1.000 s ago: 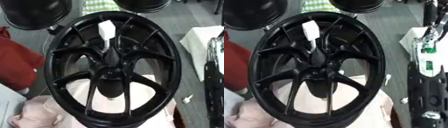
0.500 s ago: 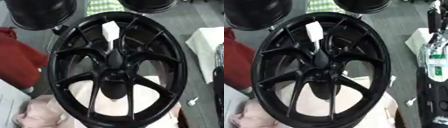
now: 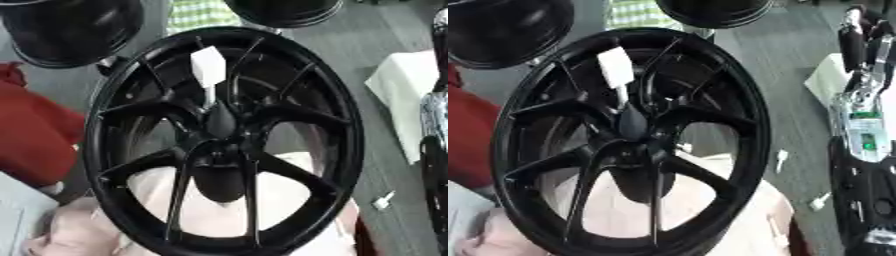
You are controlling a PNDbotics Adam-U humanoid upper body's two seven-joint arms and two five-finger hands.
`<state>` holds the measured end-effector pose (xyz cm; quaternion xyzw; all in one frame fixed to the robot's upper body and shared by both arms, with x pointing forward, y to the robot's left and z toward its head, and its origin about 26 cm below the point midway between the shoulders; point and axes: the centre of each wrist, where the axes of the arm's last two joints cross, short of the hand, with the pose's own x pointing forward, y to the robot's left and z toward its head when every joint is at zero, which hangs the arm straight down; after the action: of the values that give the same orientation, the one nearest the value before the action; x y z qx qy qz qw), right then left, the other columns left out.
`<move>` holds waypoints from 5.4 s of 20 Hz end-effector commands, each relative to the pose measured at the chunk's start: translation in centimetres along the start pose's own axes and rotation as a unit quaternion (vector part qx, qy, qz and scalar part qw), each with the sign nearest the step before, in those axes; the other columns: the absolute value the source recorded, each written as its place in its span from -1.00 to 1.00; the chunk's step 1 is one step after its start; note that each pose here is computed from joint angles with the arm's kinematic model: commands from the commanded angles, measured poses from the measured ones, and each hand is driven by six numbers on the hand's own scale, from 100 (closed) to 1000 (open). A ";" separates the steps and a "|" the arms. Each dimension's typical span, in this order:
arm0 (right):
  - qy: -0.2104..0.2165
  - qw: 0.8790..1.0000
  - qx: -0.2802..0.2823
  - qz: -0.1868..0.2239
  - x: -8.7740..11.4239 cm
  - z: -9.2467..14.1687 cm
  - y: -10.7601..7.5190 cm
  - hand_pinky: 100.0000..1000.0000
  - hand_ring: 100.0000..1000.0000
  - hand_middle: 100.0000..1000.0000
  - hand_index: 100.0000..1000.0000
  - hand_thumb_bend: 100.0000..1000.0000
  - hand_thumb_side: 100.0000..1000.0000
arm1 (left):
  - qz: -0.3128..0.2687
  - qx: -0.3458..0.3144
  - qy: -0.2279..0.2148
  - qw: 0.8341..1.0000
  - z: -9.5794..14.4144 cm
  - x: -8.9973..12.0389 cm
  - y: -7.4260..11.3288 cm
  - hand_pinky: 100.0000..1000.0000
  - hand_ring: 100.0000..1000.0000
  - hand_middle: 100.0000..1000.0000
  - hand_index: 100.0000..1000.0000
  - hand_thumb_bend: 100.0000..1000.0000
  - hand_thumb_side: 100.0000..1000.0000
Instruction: Pull the pin out of the wheel hub.
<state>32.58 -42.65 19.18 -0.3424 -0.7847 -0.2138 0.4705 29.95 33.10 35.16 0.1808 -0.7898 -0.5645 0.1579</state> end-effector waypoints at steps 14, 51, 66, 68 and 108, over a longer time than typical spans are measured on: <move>-0.029 0.999 0.002 0.020 1.8 -0.6 -0.6 0.72 0.68 0.08 0.49 -1.00 0.04 | -0.118 -0.261 -0.100 0.953 -11.3 2.0 1.8 0.42 0.37 0.20 0.50 -1.00 -0.13; -0.037 0.996 0.079 -0.005 2.8 0.2 2.9 0.72 0.69 0.08 0.50 -1.00 0.04 | -0.091 -0.286 -0.216 0.929 -24.5 0.5 -4.6 0.59 0.60 0.46 0.67 -0.51 -0.79; -0.061 0.993 0.103 -0.006 4.1 0.4 3.7 0.72 0.69 0.08 0.50 -1.00 0.02 | -0.115 -0.248 -0.264 0.925 -23.5 0.6 -1.6 0.54 0.56 0.43 0.60 -0.55 -0.80; -0.064 0.992 0.106 -0.006 4.3 0.4 3.8 0.72 0.69 0.08 0.50 -1.00 0.01 | -0.114 -0.252 -0.264 0.924 -23.5 0.7 -1.8 0.54 0.56 0.45 0.60 -0.56 -0.80; -0.083 0.986 0.147 0.013 4.9 0.6 4.8 0.74 0.69 0.07 0.50 -1.00 -0.01 | -0.128 -0.323 -0.204 0.915 -22.8 -2.1 -4.4 0.62 0.64 0.47 0.58 -0.29 -0.94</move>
<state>34.54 -37.19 21.70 -0.2856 -0.8302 -0.0723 0.4732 42.76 12.87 36.76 0.0996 -0.6458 -0.7529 0.0788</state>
